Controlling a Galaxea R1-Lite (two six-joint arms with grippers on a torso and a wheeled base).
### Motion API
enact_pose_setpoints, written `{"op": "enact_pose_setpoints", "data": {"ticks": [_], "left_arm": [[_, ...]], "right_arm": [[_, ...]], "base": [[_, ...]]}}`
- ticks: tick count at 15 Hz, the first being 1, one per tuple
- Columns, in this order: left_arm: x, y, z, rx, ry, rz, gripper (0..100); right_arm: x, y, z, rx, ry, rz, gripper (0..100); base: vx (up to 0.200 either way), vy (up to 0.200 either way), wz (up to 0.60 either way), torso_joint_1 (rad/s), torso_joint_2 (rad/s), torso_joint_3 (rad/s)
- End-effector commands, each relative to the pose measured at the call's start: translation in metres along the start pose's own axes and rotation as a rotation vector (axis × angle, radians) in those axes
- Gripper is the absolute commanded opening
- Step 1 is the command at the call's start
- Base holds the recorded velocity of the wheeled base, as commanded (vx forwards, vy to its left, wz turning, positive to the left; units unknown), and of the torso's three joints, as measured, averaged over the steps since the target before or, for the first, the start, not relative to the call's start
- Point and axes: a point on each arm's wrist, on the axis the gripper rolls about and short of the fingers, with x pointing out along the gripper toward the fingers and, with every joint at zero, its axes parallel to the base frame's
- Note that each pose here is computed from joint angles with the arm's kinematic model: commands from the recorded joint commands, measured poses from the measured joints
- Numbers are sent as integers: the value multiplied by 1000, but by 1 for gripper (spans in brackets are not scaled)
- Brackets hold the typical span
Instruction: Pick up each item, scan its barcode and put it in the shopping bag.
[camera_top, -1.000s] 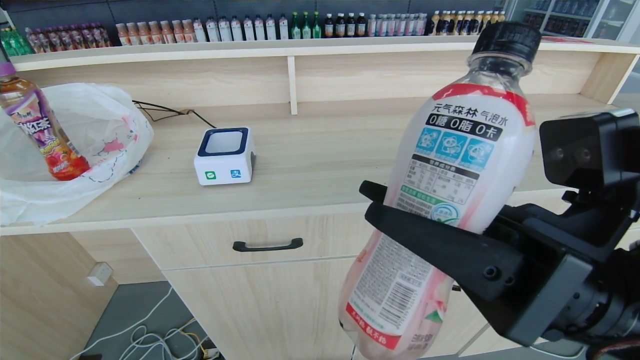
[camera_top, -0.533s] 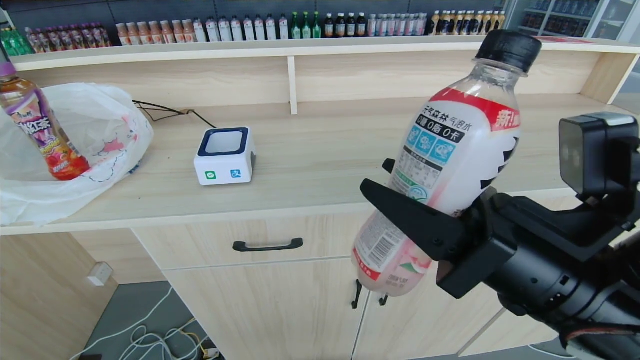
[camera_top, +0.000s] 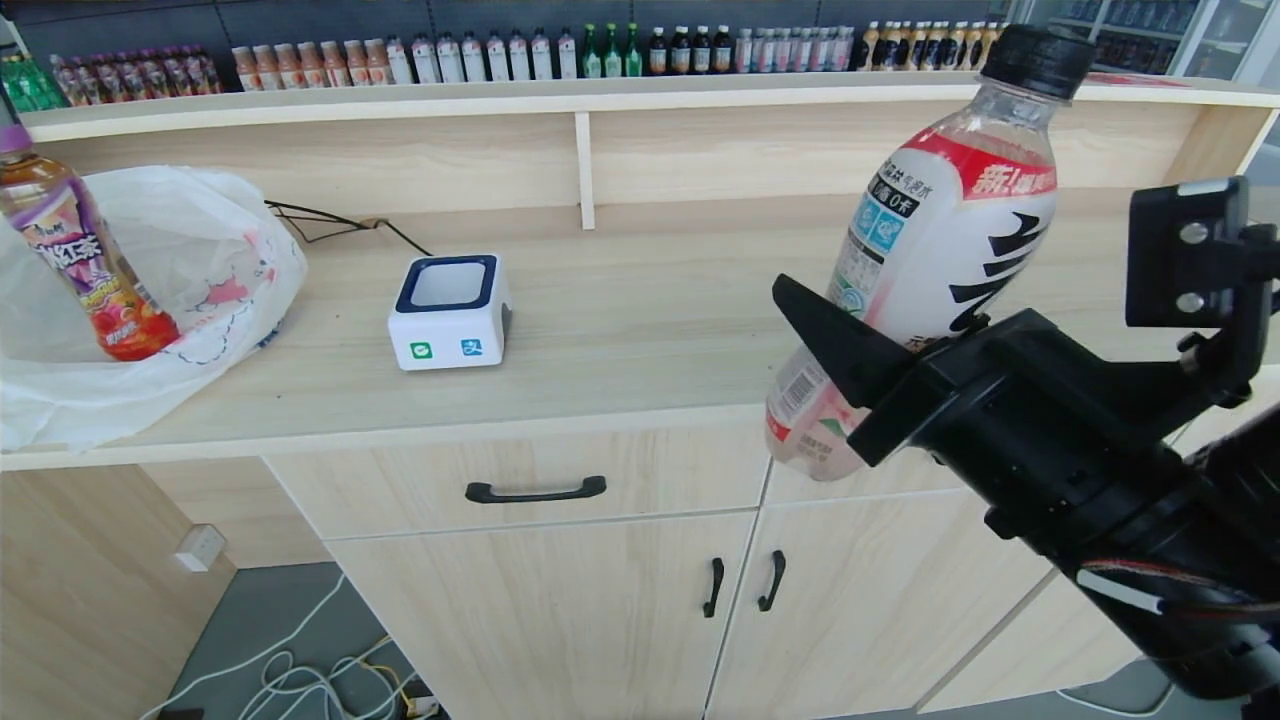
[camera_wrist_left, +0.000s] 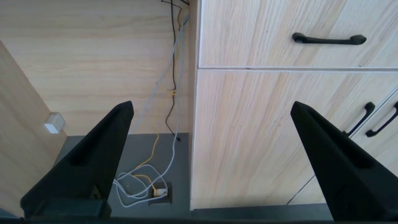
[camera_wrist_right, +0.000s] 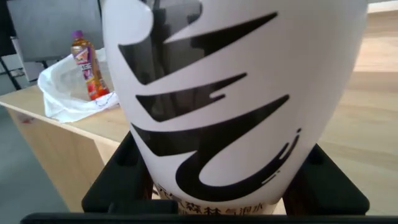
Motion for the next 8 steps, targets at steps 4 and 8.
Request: {"op": "enact_pose_setpoints", "data": {"ticks": [4, 8], "left_arm": [[0, 0, 0, -2, 0, 0, 100], [0, 0, 0, -3, 0, 0, 100]], "right_arm": [[31, -29, -1, -196, -34, -170, 0], [38, -35, 2, -219, -48, -242, 0]], "base": [[0, 0, 0, 0, 0, 0], [0, 0, 0, 0, 0, 0]]}}
